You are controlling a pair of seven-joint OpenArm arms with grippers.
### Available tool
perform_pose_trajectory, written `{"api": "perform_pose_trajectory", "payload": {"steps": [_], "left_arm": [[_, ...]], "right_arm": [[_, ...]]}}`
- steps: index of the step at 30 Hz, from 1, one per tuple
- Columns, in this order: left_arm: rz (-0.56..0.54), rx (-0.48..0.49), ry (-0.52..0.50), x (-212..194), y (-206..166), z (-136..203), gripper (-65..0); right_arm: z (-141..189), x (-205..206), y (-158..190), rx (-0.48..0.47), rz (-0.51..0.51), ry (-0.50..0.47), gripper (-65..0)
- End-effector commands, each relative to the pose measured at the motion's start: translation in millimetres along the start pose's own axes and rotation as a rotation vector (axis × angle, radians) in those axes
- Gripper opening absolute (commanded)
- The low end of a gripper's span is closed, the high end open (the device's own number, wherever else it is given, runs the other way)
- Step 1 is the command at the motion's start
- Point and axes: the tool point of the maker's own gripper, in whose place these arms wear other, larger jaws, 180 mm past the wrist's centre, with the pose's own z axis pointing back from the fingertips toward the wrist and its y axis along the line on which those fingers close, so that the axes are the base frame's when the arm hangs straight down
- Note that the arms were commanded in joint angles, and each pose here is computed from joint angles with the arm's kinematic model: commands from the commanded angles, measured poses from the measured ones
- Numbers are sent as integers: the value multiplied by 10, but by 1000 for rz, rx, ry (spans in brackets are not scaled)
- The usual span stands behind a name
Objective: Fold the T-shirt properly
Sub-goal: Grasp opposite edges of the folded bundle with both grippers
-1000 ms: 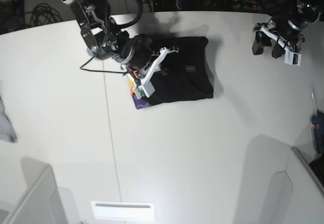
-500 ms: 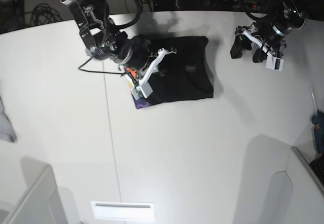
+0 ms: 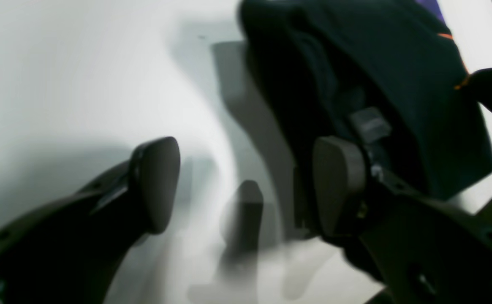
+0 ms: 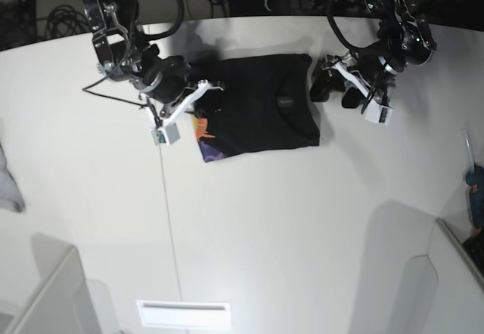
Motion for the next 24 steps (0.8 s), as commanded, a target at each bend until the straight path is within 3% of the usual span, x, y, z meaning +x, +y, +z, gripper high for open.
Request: {"api": "perform_pose_trajectory", "payload": {"steps": [1, 6, 13, 18, 22, 24], "left_arm": [[-20, -26, -28, 89, -68, -6, -178], [-40, -120, -19, 120, -385, -217, -178], [31, -171, 3, 41, -464, -439, -178], [-17, -121, -26, 62, -439, -193, -179], [-32, -8, -74, 145, -203, 143, -179], [4, -24, -69, 127, -179, 163, -179]], "right_arm": [[38, 77, 51, 18, 5, -32, -650], [38, 66, 38, 14, 7, -29, -650], [34, 56, 39, 14, 7, -25, -650], [65, 15, -34, -1, 19, -13, -650], [71, 11, -53, -6, 21, -11, -650], [66, 14, -46, -4, 19, -12, -650]]}}
